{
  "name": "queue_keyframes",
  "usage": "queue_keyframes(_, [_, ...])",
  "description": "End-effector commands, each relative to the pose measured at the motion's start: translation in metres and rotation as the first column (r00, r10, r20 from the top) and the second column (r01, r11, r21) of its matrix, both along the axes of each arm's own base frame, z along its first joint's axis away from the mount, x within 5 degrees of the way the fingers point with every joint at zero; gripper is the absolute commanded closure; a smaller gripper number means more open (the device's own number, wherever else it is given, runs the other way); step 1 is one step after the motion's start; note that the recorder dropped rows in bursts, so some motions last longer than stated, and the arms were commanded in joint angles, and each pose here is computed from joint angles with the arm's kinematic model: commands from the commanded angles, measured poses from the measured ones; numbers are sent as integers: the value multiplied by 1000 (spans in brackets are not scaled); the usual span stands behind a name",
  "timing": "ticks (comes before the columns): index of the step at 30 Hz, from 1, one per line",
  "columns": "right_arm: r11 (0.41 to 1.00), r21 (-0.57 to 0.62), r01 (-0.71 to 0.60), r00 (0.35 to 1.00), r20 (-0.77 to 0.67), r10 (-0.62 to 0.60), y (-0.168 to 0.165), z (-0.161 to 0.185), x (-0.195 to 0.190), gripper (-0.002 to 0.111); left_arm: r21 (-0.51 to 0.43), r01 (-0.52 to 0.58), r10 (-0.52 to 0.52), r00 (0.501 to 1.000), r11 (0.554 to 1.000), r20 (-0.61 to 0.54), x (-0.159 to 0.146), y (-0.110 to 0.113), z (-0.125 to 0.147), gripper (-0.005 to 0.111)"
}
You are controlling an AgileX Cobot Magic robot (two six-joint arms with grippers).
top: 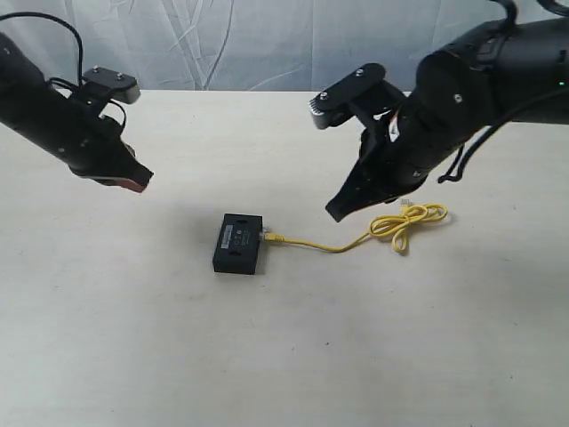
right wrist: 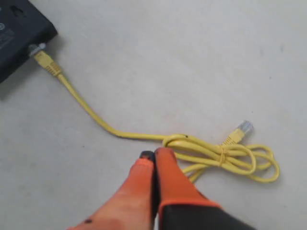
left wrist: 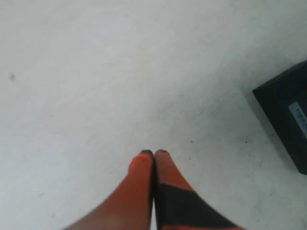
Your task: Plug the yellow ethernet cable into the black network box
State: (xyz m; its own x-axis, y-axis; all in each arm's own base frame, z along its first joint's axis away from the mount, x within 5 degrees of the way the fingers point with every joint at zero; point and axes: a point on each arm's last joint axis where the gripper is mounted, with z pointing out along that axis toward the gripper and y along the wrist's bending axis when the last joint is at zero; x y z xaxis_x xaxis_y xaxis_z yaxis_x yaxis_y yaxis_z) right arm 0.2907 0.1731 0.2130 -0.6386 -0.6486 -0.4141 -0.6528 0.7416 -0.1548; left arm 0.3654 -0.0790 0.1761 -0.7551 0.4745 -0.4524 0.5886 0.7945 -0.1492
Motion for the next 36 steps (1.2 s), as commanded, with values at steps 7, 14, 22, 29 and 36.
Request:
queue_keyframes(7, [930,207,303,953,-38,-302,-67,28,-13,108,-57,-180,187,973,982,138,-43,30,74,107])
queue_keyframes(14, [888,290,356,926,20,-378,-98,53,-52,108,-118,-284,307,906,952,293,-95,52,118,107])
queue_keyframes(22, [860,397,321,912,115,-393,-114,68,-114,108,-199,-343,397,805,918,442,-160,57,132,107])
queue_keyframes(29, [828,512,228,863,288,-415,-132,71,-175,108,-255,-341,426,709,905,562,-216,60,128,107])
queue_keyframes(36, [779,622,73,743,487,-459,-150,76,-231,108,-297,-308,428,640,904,638,-258,60,122,107])
